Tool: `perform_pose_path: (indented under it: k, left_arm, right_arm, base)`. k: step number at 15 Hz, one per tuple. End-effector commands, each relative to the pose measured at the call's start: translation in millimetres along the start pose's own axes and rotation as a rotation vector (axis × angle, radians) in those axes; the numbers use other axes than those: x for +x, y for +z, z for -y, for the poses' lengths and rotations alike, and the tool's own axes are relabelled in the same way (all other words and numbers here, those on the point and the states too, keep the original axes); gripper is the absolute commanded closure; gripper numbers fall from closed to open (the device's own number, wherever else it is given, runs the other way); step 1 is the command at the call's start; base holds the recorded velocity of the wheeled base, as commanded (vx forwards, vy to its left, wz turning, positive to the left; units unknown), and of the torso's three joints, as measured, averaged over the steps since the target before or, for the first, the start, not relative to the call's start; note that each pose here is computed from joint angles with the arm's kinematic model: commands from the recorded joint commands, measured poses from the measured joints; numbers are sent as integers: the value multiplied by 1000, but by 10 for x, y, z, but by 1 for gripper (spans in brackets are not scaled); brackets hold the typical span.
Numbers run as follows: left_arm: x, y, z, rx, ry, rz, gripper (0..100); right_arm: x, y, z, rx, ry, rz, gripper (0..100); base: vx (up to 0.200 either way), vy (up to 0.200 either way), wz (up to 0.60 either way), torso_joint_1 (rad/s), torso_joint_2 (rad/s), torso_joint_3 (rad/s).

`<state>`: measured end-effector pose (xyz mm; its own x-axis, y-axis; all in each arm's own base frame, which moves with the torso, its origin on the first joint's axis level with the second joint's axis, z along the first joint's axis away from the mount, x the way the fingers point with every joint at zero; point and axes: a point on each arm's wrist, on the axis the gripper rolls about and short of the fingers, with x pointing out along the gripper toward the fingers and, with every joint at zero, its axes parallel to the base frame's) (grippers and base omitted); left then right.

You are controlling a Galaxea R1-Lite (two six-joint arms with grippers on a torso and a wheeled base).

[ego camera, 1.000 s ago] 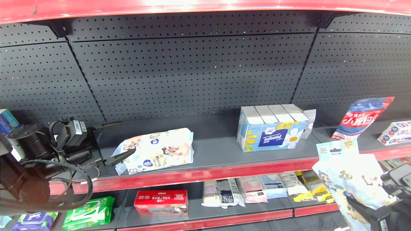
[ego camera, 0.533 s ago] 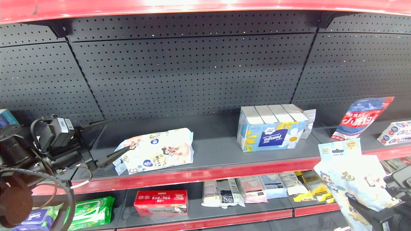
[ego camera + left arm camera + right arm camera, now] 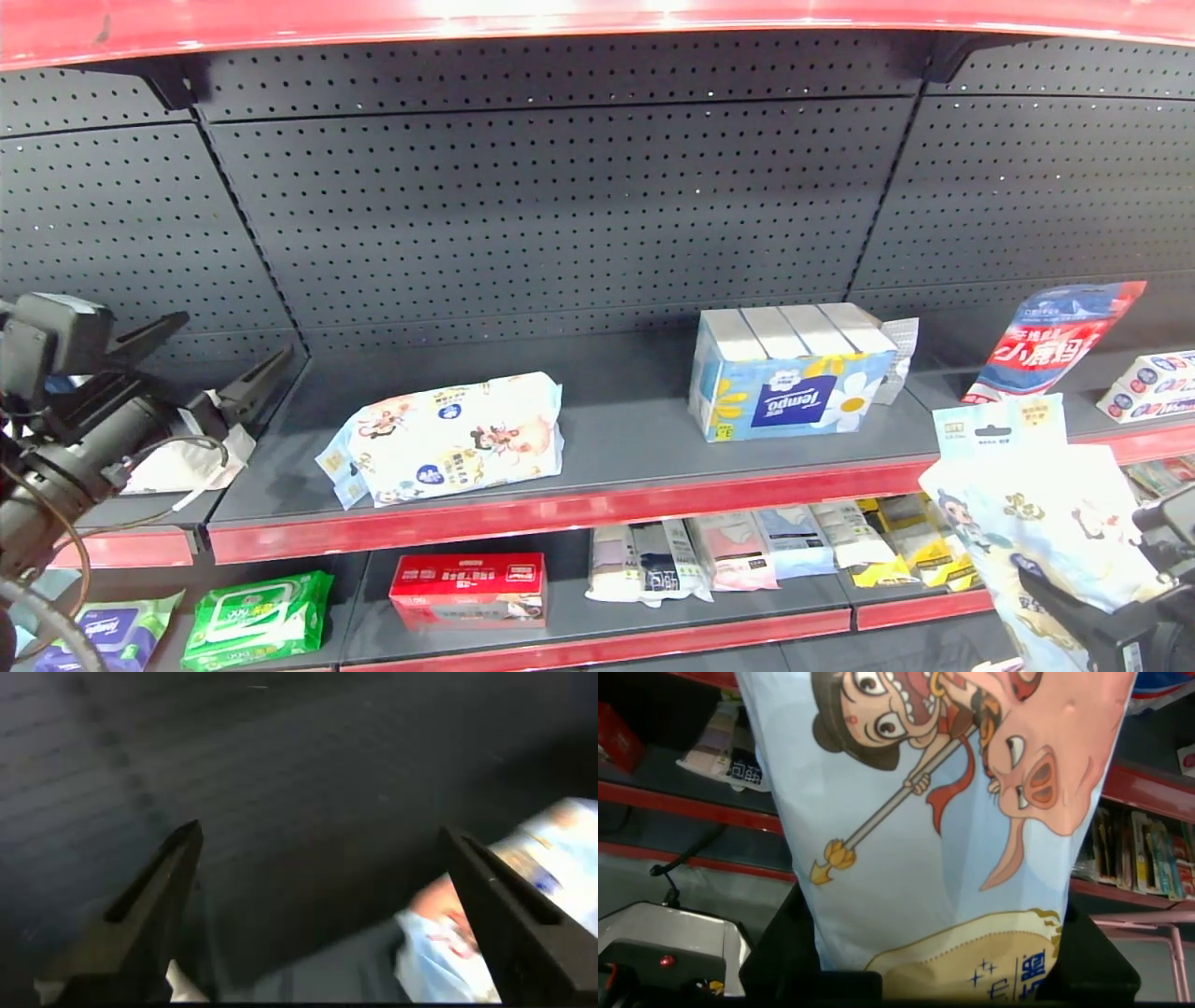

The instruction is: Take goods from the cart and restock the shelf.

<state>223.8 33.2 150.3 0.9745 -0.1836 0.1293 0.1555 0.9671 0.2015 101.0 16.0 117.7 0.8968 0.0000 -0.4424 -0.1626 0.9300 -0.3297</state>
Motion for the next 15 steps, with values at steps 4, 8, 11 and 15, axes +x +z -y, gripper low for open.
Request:
perform_pose_path:
  k: [4,8,11,15]
  left_arm:
    - [-747,175,332,-85,-16,-24,0]
    - [-1054,559,511,-114,-231,-31,0]
    - [-1650,826,603,-188,-282,-204,0]
    - [-1859,780,600,-144,-39,-212,0]
  right_arm:
    - [-146,-1,25,14,-21,86,100]
    - [-286,32,60,26,-49,177,100]
    - [-409,213,141,17,-100,281,100]
    - [-455,322,180,15,-110,328,100]
  base:
    - [0,0,0,0,0,0]
    - [0,0,0,0,0,0]
    - [0,0,0,0,0,0]
    - [0,0,0,0,0,0]
